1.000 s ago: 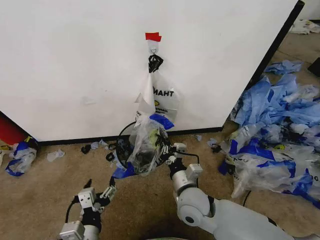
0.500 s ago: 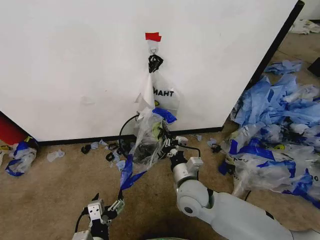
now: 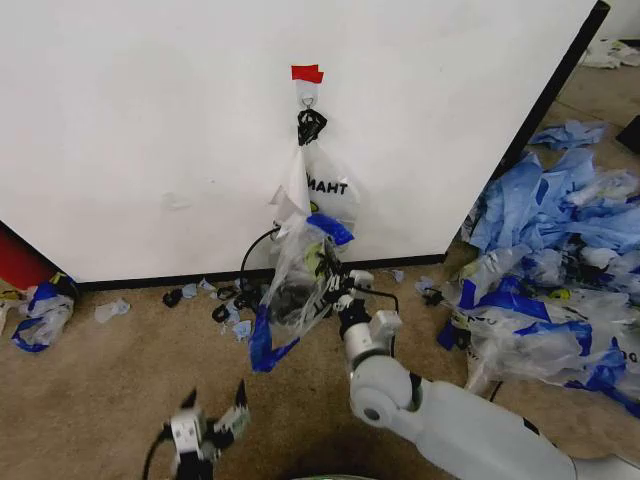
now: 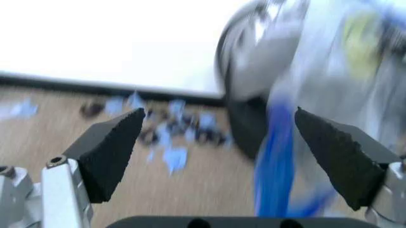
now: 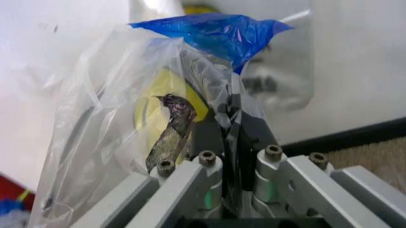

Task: Pick up the garbage bag from the wall and place it over the trash bin.

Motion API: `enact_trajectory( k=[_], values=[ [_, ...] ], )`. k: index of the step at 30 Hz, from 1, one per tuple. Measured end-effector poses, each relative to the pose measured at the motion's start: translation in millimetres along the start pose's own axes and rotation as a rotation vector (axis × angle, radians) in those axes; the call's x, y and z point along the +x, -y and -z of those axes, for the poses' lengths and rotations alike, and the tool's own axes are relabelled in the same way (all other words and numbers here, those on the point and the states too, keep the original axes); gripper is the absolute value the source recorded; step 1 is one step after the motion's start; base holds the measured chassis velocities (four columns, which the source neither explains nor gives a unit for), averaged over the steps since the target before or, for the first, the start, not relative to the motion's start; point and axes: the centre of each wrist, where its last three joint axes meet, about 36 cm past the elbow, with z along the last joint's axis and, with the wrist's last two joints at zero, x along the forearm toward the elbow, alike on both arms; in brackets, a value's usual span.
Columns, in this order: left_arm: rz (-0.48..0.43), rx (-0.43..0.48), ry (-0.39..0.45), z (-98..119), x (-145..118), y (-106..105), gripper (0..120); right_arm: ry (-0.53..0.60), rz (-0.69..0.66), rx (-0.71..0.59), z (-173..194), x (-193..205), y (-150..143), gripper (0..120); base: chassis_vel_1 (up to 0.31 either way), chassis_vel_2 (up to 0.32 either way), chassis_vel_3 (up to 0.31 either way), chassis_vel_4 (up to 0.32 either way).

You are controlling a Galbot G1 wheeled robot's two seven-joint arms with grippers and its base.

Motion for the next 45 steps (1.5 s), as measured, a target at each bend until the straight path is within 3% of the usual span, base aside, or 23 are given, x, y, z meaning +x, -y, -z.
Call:
enact_trajectory(
  k=[3,5,18,30,36,41,43,45],
  values=[
    [-0.030,-0.001,0.016,14,-7,-2,94,-0.017,0.017,0.013,-5,9,0,1,0.000,0.000,0.000,0.000],
    [-0.096,-0.002,0.001,25,-15,-6,94,-0.048,0.066,0.041,-11,23,0,1,0.000,0.000,0.000,0.000],
    [-0.156,0.017,-0.047,26,-35,-8,93,-0.079,0.148,0.089,-14,16,-13,1,0.000,0.000,0.000,0.000],
    [-0.145,0.022,-0.064,17,-49,-12,90,-0.108,0.194,0.106,-25,12,-30,1,0.000,0.000,0.000,0.000],
    [-0.137,0.028,-0.074,11,-54,-12,65,-0.109,0.204,0.107,-26,10,-35,1,0.000,0.000,0.000,0.000],
    [-0.129,0.032,-0.079,8,-55,-13,51,-0.108,0.208,0.107,-26,9,-38,1,0.000,0.000,0.000,0.000],
    [-0.121,0.032,-0.082,4,-56,-14,39,-0.110,0.211,0.106,-27,9,-39,1,0.000,0.000,0.000,0.000],
    [-0.119,0.033,-0.082,3,-57,-14,36,-0.111,0.211,0.106,-28,9,-39,1,0.000,0.000,0.000,0.000]
  ],
)
